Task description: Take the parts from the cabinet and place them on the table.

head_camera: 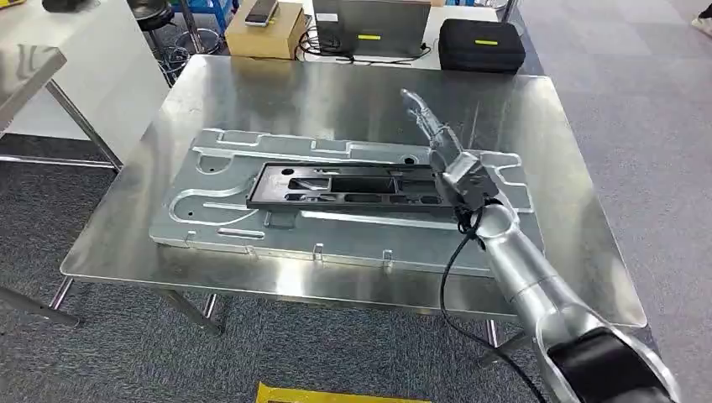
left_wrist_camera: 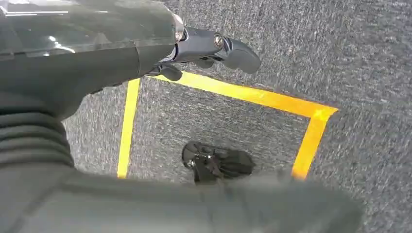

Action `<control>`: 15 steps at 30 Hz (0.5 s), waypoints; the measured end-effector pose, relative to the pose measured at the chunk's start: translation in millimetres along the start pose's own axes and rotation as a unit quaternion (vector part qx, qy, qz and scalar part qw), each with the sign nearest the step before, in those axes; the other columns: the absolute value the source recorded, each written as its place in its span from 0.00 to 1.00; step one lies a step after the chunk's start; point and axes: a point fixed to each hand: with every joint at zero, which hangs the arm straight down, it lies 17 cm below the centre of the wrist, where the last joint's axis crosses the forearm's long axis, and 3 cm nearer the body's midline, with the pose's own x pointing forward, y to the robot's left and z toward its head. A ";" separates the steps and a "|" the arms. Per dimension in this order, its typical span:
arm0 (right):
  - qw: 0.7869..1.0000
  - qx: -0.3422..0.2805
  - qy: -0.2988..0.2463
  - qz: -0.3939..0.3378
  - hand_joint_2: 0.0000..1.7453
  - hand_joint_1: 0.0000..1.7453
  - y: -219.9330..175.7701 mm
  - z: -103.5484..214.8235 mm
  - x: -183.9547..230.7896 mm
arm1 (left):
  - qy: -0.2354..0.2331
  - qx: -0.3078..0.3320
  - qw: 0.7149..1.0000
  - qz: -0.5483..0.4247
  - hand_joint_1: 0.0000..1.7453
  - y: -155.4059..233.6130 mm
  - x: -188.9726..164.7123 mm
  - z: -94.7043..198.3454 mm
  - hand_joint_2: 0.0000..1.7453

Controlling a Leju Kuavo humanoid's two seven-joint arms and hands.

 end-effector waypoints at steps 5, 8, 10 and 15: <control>0.974 -0.187 -0.117 -0.050 0.00 0.00 -69.1 5.5 90.0 | -0.003 0.002 0.999 0.032 0.00 4.1 -7.3 5.4 0.00; 0.942 -0.310 -0.124 0.039 0.00 0.00 -123.8 52.7 113.4 | -0.009 0.004 0.999 0.051 0.00 5.2 -10.7 9.1 0.00; 0.923 -0.359 -0.103 0.096 0.00 0.00 -146.1 90.4 117.4 | -0.011 0.005 0.998 0.063 0.00 4.4 -10.6 9.8 0.00; 0.880 -0.412 0.000 0.237 0.00 0.00 -180.8 189.4 105.0 | -0.012 0.009 0.997 0.075 0.00 6.3 -12.0 10.9 0.00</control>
